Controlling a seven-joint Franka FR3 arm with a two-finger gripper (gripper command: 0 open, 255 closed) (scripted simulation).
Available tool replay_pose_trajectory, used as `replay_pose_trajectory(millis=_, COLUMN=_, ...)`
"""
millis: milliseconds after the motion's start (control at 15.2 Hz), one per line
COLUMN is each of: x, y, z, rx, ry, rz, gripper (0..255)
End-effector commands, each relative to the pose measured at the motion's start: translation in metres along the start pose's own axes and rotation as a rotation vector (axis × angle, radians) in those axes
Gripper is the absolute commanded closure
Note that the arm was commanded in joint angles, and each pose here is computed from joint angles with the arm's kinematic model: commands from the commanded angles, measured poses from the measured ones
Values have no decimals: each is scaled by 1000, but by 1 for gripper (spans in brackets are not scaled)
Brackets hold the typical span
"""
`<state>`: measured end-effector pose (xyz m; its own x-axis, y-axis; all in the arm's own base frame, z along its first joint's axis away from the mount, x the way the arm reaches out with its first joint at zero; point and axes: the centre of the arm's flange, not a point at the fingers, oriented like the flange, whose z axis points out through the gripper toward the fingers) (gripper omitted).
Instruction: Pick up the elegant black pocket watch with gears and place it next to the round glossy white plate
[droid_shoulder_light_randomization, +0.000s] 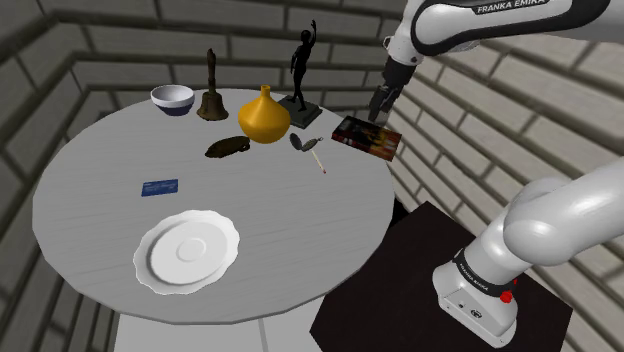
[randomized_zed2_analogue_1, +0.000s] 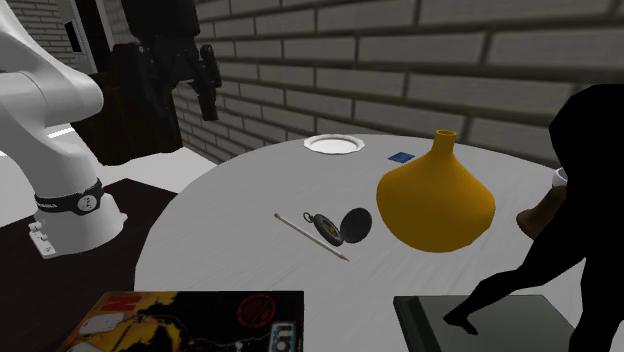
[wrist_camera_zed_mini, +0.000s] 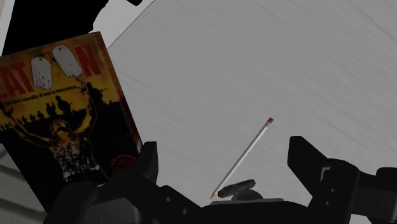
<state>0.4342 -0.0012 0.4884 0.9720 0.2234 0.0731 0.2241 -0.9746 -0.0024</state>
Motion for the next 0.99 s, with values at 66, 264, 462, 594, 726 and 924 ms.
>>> replay_pose_trajectory(millis=66, x=26, y=-5, z=27, rx=17, ry=15, rz=-31, gripper=0)
replay_pose_trajectory(millis=264, x=53, y=-10, z=53, rx=35, ry=29, rz=-61, gripper=0)
replay_pose_trajectory(millis=462, x=81, y=-16, z=78, rx=53, ry=43, rz=-92, gripper=0)
replay_pose_trajectory(millis=594, x=99, y=-21, z=94, rx=64, ry=52, rz=-113, gripper=0)
replay_pose_trajectory(millis=726, x=117, y=-26, z=111, rx=76, ry=61, rz=-133, gripper=0)
replay_pose_trajectory(millis=924, x=145, y=-36, z=135, rx=94, ry=75, rz=-164, gripper=0)
